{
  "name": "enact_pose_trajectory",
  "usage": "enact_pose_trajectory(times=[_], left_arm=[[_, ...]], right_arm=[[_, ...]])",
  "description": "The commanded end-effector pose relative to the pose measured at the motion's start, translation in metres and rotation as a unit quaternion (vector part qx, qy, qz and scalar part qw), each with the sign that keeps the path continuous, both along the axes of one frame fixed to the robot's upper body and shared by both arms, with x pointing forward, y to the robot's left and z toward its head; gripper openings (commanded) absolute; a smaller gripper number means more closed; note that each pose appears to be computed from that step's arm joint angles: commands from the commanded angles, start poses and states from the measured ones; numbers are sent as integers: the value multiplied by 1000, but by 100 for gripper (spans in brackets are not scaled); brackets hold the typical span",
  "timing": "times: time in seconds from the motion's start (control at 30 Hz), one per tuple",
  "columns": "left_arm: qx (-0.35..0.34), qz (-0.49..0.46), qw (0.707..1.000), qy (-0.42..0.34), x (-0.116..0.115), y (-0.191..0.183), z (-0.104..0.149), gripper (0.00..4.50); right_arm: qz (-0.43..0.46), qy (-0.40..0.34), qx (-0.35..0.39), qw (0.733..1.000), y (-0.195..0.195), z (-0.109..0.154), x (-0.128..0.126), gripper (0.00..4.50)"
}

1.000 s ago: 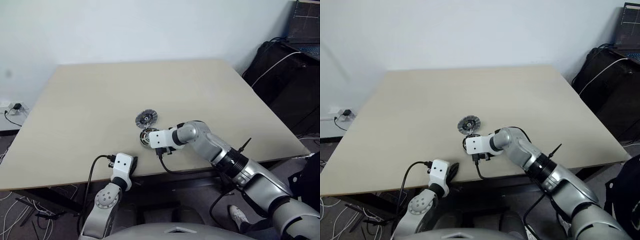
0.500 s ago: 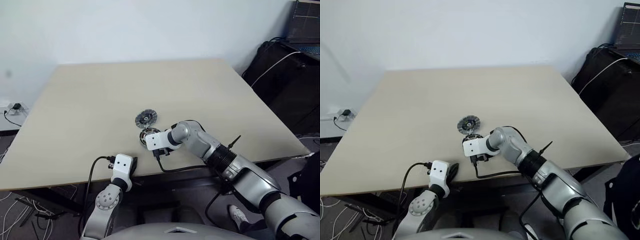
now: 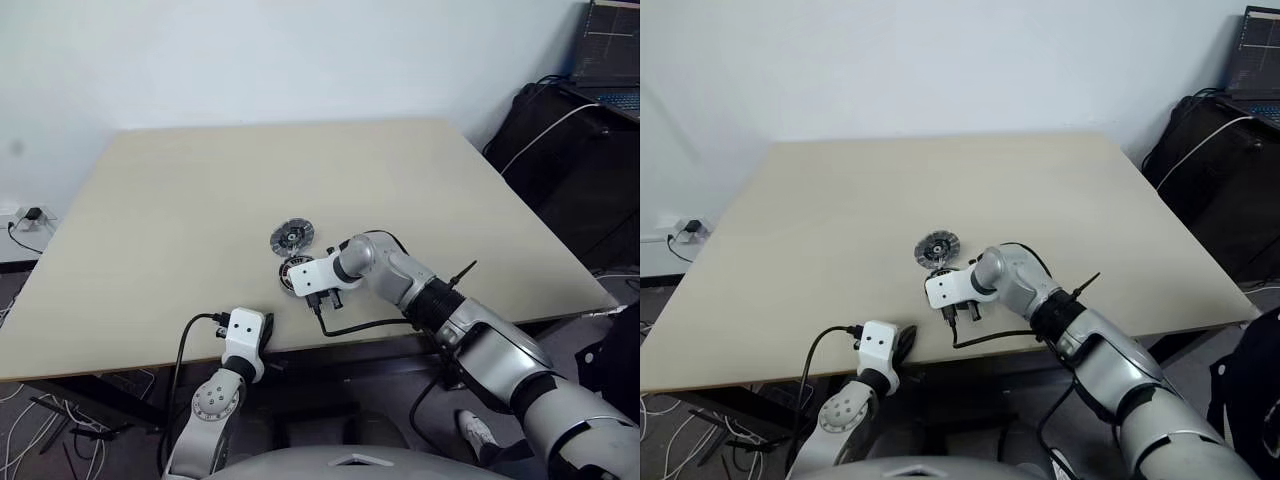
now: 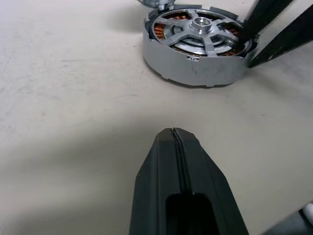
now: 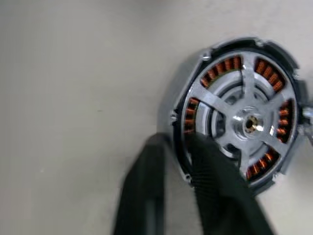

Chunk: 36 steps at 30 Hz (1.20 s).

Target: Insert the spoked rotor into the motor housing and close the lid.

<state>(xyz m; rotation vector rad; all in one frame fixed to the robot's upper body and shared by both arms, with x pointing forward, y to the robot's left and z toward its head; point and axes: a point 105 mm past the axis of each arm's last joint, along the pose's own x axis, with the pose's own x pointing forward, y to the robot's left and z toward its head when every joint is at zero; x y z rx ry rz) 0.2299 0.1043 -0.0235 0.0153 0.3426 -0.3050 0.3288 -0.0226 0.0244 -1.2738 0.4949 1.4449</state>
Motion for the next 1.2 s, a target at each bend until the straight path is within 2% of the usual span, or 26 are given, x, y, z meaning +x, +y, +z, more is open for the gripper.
enact_pose_trajectory(times=[0.03,0.33,0.5,0.6,0.7,0.9,1.0,1.07,1.2], left_arm=[[-9,3,1000,-23,5,-3,10,0],[-12,2,1000,-26,7,-3,12,0],[-13,1,1000,-25,7,-4,12,0],[-15,2,1000,-23,6,-5,11,0],[-18,3,1000,-20,4,-6,9,0],[-21,-4,1000,-11,-1,-10,5,0],[-22,-12,1000,-7,-1,-12,4,0],[-22,-15,1000,-6,-1,-13,4,0],[-22,-25,999,-5,0,-15,3,0]], right_arm=[[-5,-2,-5,1000,-2,-1,2,11],[-39,17,20,999,-5,-3,1,11],[-80,37,77,993,-7,1,-6,11],[-146,51,137,978,-9,9,-12,11],[-227,59,192,953,-17,20,-16,11],[-348,74,257,898,-41,42,-33,11],[-439,86,296,844,-53,54,-36,11],[-468,93,305,824,-55,57,-38,11],[-546,126,326,761,-59,60,-40,11]])
